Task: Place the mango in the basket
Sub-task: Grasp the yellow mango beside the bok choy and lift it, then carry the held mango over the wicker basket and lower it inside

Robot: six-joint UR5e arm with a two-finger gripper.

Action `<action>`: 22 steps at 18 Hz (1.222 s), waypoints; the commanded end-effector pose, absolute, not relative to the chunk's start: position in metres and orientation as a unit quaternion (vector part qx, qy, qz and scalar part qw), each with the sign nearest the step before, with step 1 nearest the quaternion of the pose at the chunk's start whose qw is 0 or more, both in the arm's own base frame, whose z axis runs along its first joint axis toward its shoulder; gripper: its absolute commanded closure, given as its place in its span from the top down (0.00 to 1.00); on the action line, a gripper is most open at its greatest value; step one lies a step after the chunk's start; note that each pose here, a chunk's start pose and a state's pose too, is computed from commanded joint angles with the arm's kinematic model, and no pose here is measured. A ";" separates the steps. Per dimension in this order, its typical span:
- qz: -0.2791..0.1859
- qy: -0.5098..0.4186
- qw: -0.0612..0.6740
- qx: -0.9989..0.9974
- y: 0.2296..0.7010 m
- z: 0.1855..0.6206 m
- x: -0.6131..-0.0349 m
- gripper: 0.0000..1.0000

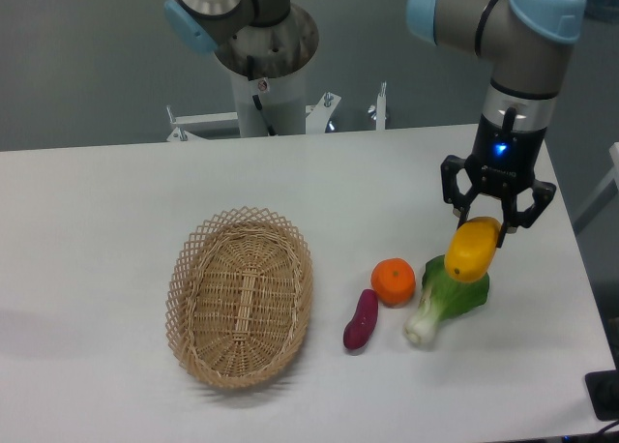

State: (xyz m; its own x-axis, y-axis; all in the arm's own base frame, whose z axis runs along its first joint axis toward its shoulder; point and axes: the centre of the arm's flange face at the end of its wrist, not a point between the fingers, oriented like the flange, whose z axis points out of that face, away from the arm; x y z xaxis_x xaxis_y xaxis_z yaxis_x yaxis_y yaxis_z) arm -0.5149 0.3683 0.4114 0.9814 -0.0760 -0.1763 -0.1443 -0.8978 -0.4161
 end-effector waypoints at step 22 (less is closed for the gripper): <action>0.048 -0.028 0.192 -0.980 0.474 0.409 -0.374 0.47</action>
